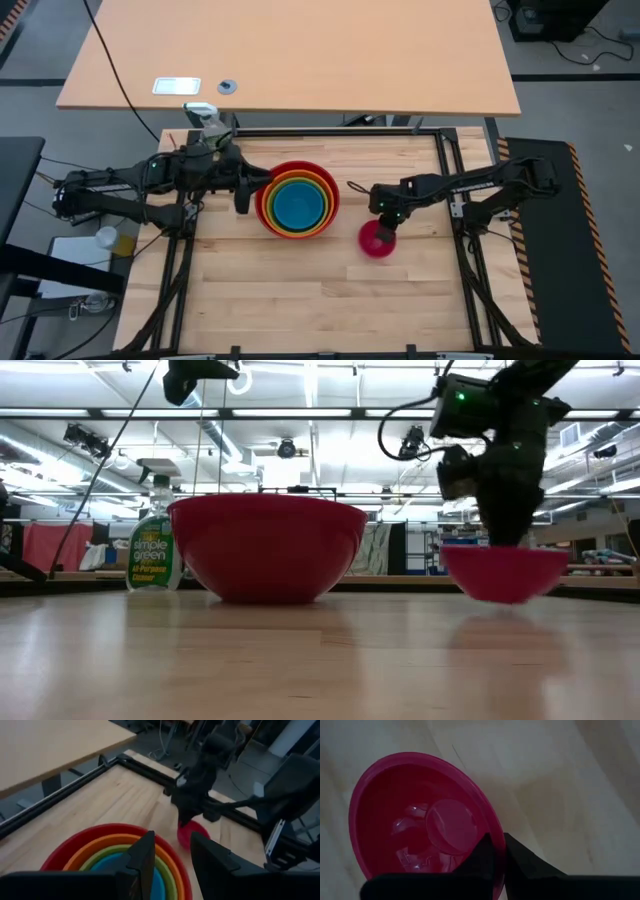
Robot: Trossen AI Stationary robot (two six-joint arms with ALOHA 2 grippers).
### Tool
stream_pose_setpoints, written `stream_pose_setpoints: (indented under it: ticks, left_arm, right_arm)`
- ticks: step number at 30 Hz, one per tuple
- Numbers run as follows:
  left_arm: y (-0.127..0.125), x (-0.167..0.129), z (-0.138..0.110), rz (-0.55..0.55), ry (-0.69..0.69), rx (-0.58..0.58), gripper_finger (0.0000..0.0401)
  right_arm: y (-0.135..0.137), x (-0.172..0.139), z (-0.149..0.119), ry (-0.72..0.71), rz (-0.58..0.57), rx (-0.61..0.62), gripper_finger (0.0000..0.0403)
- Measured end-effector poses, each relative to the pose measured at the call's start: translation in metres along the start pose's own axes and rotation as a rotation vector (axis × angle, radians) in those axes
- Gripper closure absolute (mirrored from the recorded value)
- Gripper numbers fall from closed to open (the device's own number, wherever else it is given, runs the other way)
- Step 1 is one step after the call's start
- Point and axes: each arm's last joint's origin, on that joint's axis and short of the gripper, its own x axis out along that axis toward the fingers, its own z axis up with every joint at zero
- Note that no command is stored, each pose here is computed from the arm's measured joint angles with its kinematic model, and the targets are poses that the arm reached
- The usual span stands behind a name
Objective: Nest bowls inside each other
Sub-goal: Stack the red bowl on the blue bowl
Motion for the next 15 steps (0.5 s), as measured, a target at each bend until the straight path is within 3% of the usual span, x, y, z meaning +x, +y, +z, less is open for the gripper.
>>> stream_pose_setpoints:
  ticks: [7,15]
  left_arm:
    - [-0.017,-0.003,0.001,-0.102,-0.051,0.134,0.0273]
    - [-0.022,-0.006,0.001,-0.089,-0.080,0.212,0.0273]
  right_arm:
    - [0.008,-0.020,0.025,-0.094,0.117,-0.084,0.0379]
    - [0.015,-0.038,0.051,-0.269,0.260,-0.121,0.0379]
